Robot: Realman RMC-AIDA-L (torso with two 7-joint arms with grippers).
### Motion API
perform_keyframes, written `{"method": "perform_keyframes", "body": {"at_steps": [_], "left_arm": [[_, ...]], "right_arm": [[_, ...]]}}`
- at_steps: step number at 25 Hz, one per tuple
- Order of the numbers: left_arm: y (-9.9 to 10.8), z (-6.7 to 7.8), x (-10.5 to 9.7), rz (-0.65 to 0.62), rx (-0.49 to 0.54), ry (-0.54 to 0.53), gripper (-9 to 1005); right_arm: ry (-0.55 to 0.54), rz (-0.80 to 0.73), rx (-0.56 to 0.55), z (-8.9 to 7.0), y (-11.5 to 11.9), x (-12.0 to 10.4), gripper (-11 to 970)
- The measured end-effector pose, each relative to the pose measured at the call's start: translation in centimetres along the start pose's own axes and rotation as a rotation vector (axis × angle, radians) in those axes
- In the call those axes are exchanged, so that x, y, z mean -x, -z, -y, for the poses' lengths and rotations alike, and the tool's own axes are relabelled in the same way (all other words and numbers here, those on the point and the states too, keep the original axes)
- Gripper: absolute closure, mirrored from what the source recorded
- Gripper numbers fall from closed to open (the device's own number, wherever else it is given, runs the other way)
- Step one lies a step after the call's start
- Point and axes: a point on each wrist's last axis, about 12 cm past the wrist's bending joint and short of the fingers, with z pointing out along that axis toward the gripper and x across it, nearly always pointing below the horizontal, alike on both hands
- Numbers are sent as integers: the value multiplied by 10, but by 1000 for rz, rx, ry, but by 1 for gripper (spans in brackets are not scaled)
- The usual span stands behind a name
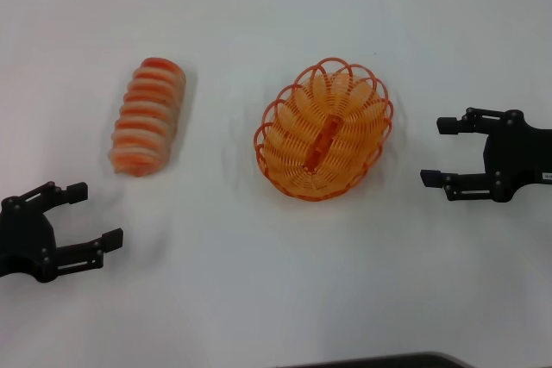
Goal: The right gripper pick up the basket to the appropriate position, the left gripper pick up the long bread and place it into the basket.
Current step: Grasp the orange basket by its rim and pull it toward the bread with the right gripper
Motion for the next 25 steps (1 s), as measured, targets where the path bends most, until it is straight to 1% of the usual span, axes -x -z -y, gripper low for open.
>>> {"method": "perform_keyframes", "body": {"at_steps": [13, 15, 19, 21, 22, 25], "left_arm": [[-3, -2, 6, 12, -17, -17, 59], [-4, -2, 7, 18, -19, -18, 59], [-4, -2, 8, 23, -21, -15, 58], [-5, -1, 8, 25, -22, -15, 58], [-5, -1, 8, 26, -22, -15, 58], [-5, -1, 7, 26, -19, -14, 58]], "right_arm": [[-14, 24, -29, 4, 3, 3, 101], [-60, 60, -54, 7, 7, 5, 101], [-254, 171, -99, 21, 21, 21, 101], [-355, 209, -104, 34, 27, 37, 101], [-387, 212, -104, 39, 29, 43, 102], [-485, 153, -96, 57, 27, 69, 103]]}}
